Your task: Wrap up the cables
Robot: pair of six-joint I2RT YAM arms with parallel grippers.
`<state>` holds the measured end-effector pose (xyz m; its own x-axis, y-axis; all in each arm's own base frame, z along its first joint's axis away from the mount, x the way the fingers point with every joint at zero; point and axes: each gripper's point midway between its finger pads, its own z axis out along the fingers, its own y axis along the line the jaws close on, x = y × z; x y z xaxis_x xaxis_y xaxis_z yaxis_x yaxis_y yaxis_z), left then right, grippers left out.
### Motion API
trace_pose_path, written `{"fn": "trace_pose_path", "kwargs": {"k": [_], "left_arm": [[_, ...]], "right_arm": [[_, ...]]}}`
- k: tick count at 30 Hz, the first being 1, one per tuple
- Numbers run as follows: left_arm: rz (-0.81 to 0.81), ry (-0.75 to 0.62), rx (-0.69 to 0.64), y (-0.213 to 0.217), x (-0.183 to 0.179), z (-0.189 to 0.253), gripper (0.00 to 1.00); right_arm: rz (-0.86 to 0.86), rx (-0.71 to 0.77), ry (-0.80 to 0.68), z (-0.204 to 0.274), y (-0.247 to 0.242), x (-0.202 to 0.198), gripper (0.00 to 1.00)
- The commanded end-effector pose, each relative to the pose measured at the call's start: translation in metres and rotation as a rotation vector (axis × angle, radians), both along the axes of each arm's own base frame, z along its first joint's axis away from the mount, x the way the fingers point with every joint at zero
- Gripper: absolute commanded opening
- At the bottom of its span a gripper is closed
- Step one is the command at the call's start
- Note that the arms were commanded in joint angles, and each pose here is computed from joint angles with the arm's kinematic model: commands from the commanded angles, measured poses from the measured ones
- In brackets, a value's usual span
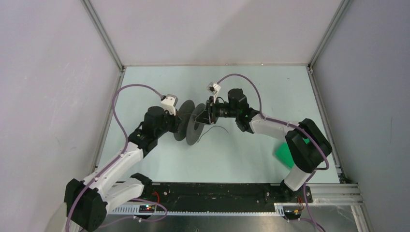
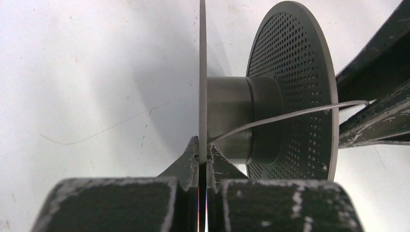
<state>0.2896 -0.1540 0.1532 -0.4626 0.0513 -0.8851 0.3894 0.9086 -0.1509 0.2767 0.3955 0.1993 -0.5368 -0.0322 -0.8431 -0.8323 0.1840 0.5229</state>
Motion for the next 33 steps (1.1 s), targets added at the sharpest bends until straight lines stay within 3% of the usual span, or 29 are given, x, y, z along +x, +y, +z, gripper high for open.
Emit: {"fn": "trace_pose_path", "kwargs": {"k": [1,4,12,18,25,33], "left_arm": [[0.024,-0.061,-0.053,-0.003,0.007,0.044,0.00],[0.103,-0.054,-0.060,0.010,0.006,0.049,0.00],[0.232,-0.027,-0.132,0.031,-0.001,0.076,0.00],[0.322,-0.070,-0.183,0.049,-0.006,0.105,0.00],[0.356,-0.101,-0.208,0.062,-0.013,0.121,0.00],[0.347,-0.117,-0.249,0.063,-0.026,0.130,0.00]], "right_arm": [[-0.121,-0.033,-0.092,0.026,-0.018,0.011,0.36],[-0.188,-0.040,-0.161,0.042,-0.033,0.011,0.46],[-0.307,-0.023,-0.328,0.042,-0.067,-0.004,0.59],[-0.269,0.047,-0.441,-0.004,-0.069,-0.026,0.60],[-0.113,0.114,-0.630,-0.029,-0.033,-0.048,0.63],[-0.100,0.116,-0.692,-0.067,-0.009,-0.040,0.65]]}}
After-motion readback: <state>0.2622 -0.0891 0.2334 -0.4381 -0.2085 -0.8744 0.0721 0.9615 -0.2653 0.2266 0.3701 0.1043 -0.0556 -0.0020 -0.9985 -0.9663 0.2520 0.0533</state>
